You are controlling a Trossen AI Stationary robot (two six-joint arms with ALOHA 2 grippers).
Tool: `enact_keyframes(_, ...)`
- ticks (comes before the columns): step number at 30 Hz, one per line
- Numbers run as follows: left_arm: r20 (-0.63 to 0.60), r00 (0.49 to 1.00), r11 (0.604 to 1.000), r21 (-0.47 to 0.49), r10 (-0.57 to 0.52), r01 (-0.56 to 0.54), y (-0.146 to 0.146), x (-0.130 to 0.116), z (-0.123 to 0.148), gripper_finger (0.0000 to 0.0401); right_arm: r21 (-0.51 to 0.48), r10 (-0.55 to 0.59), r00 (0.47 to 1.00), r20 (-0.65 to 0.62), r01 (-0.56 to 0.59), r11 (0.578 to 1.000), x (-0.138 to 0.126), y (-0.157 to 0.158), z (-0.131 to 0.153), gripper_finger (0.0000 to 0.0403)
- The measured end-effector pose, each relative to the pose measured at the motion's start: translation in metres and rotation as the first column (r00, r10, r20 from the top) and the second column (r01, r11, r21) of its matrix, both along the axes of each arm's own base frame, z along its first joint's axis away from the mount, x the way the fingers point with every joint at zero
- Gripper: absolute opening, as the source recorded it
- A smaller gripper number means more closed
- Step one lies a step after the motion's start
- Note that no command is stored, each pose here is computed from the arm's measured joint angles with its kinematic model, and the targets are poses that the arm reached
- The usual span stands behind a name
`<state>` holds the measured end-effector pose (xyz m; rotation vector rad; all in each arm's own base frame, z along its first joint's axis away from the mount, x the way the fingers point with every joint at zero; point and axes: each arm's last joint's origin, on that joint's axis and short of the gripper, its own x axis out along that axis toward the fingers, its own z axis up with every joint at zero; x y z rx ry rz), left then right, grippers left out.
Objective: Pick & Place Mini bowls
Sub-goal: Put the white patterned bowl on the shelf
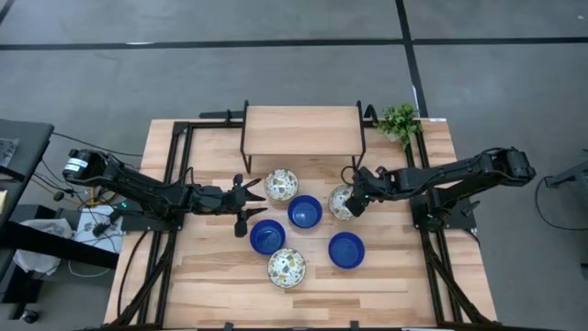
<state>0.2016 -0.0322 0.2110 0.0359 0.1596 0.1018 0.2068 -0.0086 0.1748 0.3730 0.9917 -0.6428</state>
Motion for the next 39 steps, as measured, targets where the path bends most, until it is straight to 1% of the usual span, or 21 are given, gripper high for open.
enact_keyframes(14,0.000,1.000,1.000,0.000,0.000,0.000,0.000,0.000,0.000,0.0131,-0.004,0.000,1.000,0.002,0.000,1.000,0.001,0.000,0.002,0.0004)
enact_keyframes(19,0.000,1.000,1.000,0.000,0.000,0.000,0.000,0.000,0.000,0.0131,-0.018,0.019,1.000,0.009,-0.019,1.000,0.004,0.001,0.008,0.0001)
enact_keyframes(26,0.000,1.000,1.000,0.000,0.000,0.000,0.000,0.000,0.000,0.0131,-0.022,0.029,1.000,0.008,-0.029,0.999,0.005,0.001,0.008,0.0000)
enact_keyframes(29,0.000,1.000,1.000,0.000,0.000,0.000,0.000,0.000,0.000,0.0131,-0.027,0.053,0.999,0.003,-0.053,0.998,0.005,0.001,0.009,0.0000)
enact_keyframes(33,0.000,1.000,1.000,0.000,0.000,0.000,0.000,0.000,0.000,0.0131,-0.010,0.065,0.998,0.016,-0.065,0.998,0.008,-0.003,0.015,0.0000)
enact_keyframes(39,0.000,1.000,1.000,0.000,0.000,0.000,0.000,0.000,0.000,0.0131,-0.015,0.075,0.997,0.004,-0.075,0.997,0.011,-0.004,0.029,0.0000)
